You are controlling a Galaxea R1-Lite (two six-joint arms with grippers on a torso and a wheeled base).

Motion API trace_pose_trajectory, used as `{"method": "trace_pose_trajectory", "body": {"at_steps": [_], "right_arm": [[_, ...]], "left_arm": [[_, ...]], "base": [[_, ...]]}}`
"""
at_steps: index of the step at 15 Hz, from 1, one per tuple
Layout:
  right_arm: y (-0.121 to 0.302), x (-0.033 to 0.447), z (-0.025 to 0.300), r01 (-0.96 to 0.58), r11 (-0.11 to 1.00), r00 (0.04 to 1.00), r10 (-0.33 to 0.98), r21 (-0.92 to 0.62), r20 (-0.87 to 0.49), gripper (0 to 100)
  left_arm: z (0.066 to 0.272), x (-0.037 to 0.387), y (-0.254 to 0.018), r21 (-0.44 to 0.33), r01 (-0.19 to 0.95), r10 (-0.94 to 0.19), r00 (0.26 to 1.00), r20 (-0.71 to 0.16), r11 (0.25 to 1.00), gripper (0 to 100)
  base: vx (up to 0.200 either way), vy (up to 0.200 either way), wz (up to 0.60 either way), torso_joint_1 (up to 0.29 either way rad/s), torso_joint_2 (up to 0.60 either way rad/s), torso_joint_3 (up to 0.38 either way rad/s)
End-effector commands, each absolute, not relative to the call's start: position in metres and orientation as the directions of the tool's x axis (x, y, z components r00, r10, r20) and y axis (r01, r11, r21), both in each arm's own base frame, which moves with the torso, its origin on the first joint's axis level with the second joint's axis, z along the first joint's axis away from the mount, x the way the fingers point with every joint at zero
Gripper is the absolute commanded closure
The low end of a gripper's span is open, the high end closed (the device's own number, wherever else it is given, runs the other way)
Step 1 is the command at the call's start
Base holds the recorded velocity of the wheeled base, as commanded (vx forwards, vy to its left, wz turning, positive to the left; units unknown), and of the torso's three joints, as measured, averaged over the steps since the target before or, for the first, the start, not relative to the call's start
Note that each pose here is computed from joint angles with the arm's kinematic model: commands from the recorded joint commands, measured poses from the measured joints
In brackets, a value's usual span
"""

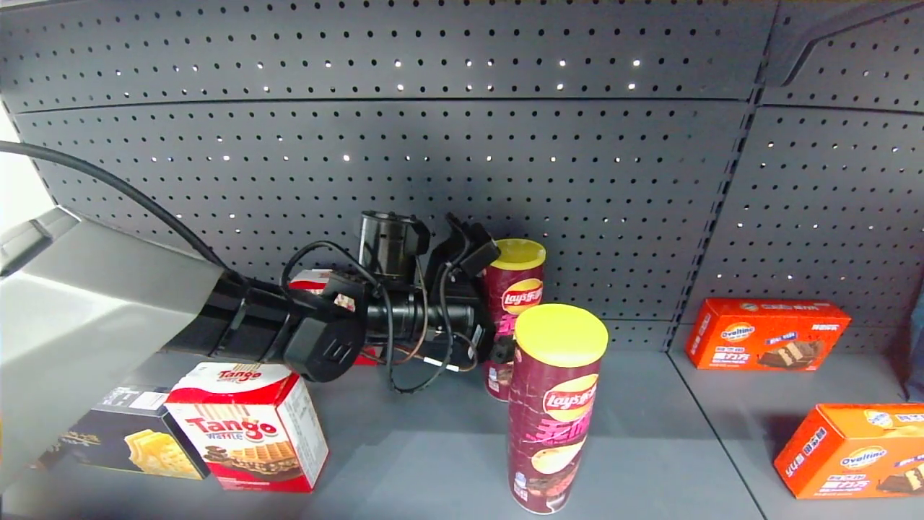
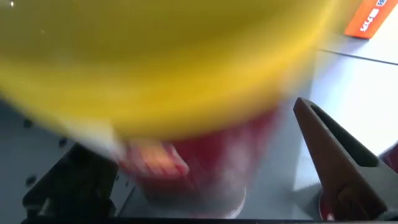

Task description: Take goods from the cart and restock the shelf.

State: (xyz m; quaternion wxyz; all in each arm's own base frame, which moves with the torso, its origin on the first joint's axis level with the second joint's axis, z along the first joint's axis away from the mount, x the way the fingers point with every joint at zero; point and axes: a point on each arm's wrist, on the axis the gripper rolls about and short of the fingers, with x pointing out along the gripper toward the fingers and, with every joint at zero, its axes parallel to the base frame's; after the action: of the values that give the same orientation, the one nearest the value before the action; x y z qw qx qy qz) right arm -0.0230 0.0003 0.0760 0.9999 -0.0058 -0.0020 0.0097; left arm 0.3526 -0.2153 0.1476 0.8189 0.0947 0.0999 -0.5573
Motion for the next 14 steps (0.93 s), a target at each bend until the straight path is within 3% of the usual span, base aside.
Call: {"method": "trace_pose_trajectory", "body": {"at_steps": [1,9,14], "right_arm": [[0.0,-0.023,0.076,-0.02,1.0,1.0,0.02,-0.012,0.003,0],[0.0,-0.023,0.076,-0.02,1.0,1.0,0.02,-0.012,0.003,0],[0.0,-0.023,0.076,-0.02,1.0,1.0,0.02,-0.012,0.003,0]], "left_arm": [[0.157,0.337,-0.201,0.042,0.927,-0.889,0.37,-0.271,0.373,0],[0.166,0.303,-0.166,0.061,0.878,-0.835,0.472,-0.284,0.475,0],[0.169,0.299,-0.16,0.102,0.796,-0.743,0.596,-0.304,0.597,0]], "base": [[0.0,0.0,0.0,0.0,0.0,0.0],[0.0,0.0,0.0,0.0,0.0,0.0],[0.0,0.0,0.0,0.0,0.0,0.0]]}}
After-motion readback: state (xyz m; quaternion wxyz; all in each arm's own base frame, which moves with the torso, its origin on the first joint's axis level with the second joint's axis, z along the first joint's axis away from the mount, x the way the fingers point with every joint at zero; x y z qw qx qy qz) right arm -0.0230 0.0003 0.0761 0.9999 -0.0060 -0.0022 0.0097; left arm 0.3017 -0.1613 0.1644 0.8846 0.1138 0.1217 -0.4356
